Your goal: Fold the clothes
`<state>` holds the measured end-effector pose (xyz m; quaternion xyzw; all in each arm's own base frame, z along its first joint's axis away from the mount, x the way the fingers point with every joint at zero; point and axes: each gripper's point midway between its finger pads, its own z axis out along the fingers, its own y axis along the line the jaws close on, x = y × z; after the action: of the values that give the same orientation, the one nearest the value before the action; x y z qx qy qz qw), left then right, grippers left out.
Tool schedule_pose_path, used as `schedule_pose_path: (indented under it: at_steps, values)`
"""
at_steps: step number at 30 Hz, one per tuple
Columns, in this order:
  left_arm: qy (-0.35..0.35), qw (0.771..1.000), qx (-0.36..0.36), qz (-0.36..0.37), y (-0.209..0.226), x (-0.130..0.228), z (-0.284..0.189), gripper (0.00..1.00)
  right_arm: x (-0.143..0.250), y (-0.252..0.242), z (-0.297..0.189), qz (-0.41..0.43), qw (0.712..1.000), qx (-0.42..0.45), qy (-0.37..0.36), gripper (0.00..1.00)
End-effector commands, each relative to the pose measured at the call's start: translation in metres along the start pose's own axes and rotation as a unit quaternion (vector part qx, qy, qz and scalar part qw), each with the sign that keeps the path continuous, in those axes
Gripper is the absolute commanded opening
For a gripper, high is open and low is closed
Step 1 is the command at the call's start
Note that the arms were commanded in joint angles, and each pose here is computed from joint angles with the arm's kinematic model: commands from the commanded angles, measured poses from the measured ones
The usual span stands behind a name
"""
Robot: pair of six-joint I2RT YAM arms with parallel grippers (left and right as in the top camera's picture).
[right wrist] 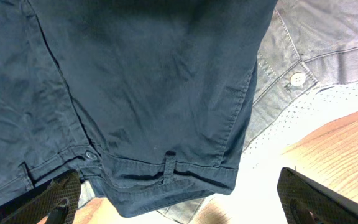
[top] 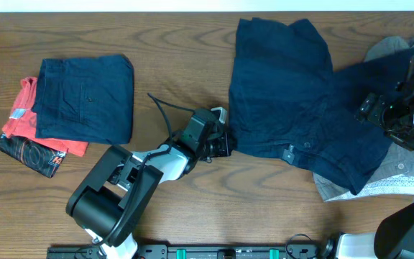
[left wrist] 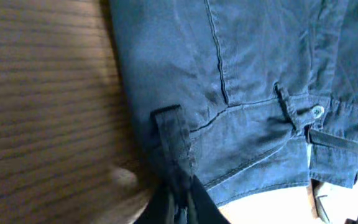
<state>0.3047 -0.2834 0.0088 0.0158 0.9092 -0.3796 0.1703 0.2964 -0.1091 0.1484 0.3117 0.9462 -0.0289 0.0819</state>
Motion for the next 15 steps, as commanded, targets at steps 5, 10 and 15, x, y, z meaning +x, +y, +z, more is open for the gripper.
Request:
schedule_pose_path:
  at_steps: [5,10,15]
  values:
    - [-0.102,0.995,0.001,0.022,-0.008,-0.073,-0.093,0.06,-0.003,-0.006,-0.002,-0.002,1.0,0.012,-0.008,0.99]
    - [-0.235,0.97,-0.039,0.051,-0.004,-0.129,-0.203,0.06,-0.006,-0.005,-0.002,-0.002,1.0,0.009,-0.013,0.99]
    - [-0.356,0.925,-0.131,-0.002,0.054,-0.165,-0.286,0.06,-0.005,-0.003,-0.002,-0.008,1.0,0.004,-0.011,0.99]
